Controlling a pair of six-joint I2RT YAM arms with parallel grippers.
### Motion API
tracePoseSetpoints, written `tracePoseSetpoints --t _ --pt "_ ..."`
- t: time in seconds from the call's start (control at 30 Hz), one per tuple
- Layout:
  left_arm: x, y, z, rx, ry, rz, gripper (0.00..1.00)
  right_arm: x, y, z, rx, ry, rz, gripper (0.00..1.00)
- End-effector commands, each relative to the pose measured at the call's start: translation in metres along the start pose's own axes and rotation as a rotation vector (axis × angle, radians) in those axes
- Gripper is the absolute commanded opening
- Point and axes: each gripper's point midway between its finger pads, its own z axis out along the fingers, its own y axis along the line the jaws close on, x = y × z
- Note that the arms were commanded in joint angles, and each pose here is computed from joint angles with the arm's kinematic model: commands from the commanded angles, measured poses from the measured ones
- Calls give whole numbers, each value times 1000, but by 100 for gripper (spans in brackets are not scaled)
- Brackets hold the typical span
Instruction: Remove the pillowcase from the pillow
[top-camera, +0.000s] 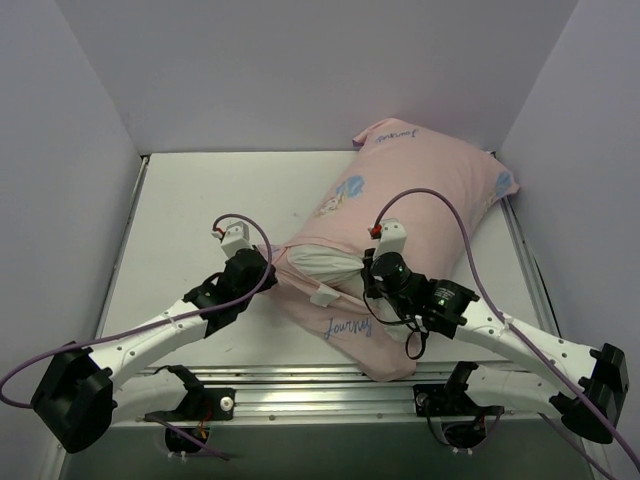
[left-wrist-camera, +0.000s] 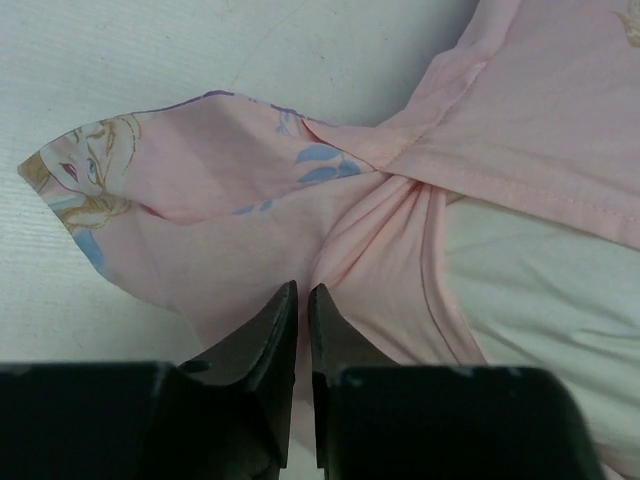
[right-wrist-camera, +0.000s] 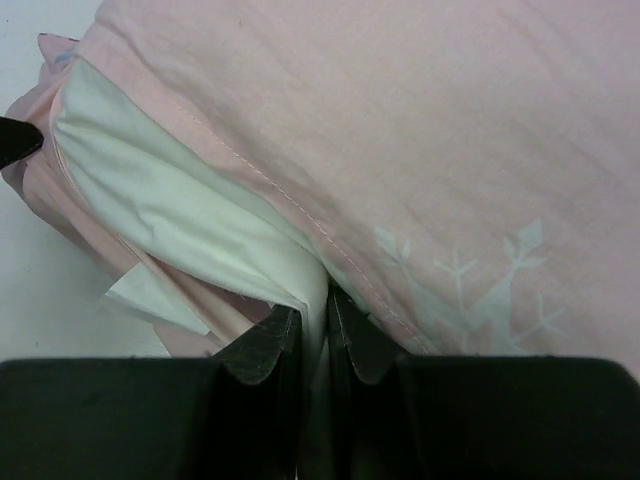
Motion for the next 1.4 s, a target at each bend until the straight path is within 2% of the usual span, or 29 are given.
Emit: tracePoseSetpoints --t 0.0,0.07,0.27,0.7,0.97,1.1,1.17,1.23,1.27,1.3,1.37 --pt "6 57 4 -189 1 70 15 -53 -40 -19 164 -179 96 0" --pt "8 51 8 -156 14 57 3 -59 -37 -22 146 -189 105 0" --pt "17 41 18 -93 43 48 2 -80 -33 -35 98 -231 141 0" --pt "10 63 21 -138 32 -1 2 -154 -50 -84 110 -382 197 0" --pt "5 54 39 -119 18 -24 2 -187 -36 -120 -24 -457 240 0" --pt "-5 13 62 10 0 -94 2 -180 2 -106 -184 -382 173 0" --pt "-15 -7 69 68 -21 -113 3 -157 24 -87 -268 -296 139 0" --pt "-38 -28 65 130 -59 -135 9 -144 34 -75 -304 -256 171 0" --pt "-54 -36 54 155 -90 -149 15 -129 36 -65 -306 -222 176 0" --pt "-66 -34 48 154 -117 -163 35 -126 41 -61 -328 -220 187 0" --pt "-90 -25 26 137 -156 -186 55 -108 48 -49 -345 -173 200 0"
